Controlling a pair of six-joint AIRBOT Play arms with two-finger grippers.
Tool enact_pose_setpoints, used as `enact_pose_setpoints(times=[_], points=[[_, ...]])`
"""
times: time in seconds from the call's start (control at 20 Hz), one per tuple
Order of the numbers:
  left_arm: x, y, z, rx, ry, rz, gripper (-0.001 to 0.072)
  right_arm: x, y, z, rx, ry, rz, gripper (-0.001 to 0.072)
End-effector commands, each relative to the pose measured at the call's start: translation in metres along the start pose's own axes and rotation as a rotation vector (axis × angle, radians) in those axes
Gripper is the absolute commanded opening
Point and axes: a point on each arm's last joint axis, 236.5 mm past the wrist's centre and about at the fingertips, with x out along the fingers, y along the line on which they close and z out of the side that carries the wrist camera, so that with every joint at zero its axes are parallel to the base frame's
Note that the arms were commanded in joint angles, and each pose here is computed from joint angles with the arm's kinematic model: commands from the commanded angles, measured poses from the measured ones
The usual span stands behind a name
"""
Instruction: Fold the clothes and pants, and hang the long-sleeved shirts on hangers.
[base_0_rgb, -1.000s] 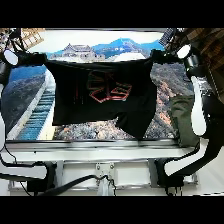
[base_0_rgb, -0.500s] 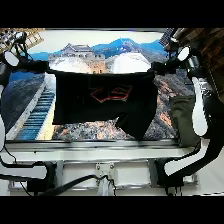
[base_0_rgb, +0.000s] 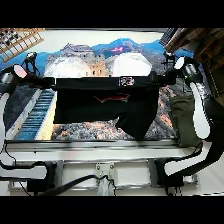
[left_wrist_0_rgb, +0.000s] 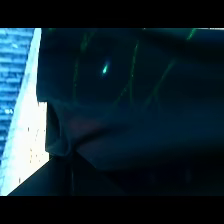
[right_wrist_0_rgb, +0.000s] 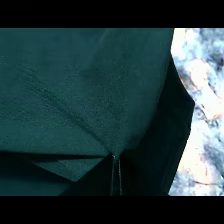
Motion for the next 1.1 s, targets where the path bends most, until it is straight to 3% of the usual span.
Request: enact_pose_setpoints(times=[0.0, 0.05, 0.1, 0.15, 0.2, 0.4, 0.45, 0.5, 0.55, 0.7, 0.8, 0.9, 1.05], points=[[0.006, -0.002, -0.02, -0.005, 0.063, -0.01, 0.0003, 0.004, -0.005, -0.007, -0.001, 0.023, -0.018, 0.0205], [0.007, -0.003, -0.027, -0.006, 0.095, -0.014, 0.0046, 0.003, -0.005, -0.012, 0.006, 0.042, -0.017, 0.0405], [0.007, -0.002, -0.034, -0.007, 0.124, -0.016, 0.0199, 0.002, -0.005, -0.016, 0.031, 0.061, -0.018, 0.0449], [0.006, -0.001, -0.04, -0.011, 0.15, -0.018, 0.0318, 0.0, -0.006, -0.02, 0.061, 0.074, -0.025, 0.0449], [0.003, 0.001, -0.044, -0.018, 0.169, -0.02, 0.0339, -0.003, -0.009, -0.025, 0.086, 0.093, -0.038, 0.0446], [-0.028, 0.016, -0.044, -0.068, 0.152, -0.01, 0.0322, -0.033, -0.031, -0.045, 0.123, 0.091, -0.124, 0.0397], [-0.043, 0.02, -0.039, -0.096, 0.117, -0.003, 0.0262, -0.039, -0.037, -0.056, 0.148, 0.087, -0.13, 0.0377], [-0.056, 0.022, -0.037, -0.111, 0.083, 0.001, 0.0217, -0.043, -0.041, -0.071, 0.171, 0.093, -0.131, 0.0327], [-0.068, 0.02, -0.037, -0.13, 0.041, -0.003, 0.0217, -0.045, -0.044, -0.09, 0.195, 0.105, -0.121, 0.0261], [-0.082, -0.003, -0.052, -0.207, -0.034, -0.085, 0.0224, -0.038, -0.037, -0.148, 0.275, 0.114, -0.056, 0.0295], [-0.08, -0.022, -0.066, -0.257, -0.024, -0.16, 0.029, -0.026, -0.028, -0.18, 0.337, 0.119, -0.003, 0.0306], [-0.075, -0.031, -0.078, -0.287, -0.001, -0.202, 0.0288, -0.01, -0.018, -0.205, 0.397, 0.141, 0.05, 0.0373], [-0.067, -0.033, -0.094, -0.301, 0.04, -0.209, 0.0289, 0.01, -0.007, -0.212, 0.432, 0.117, 0.108, 0.0374]])
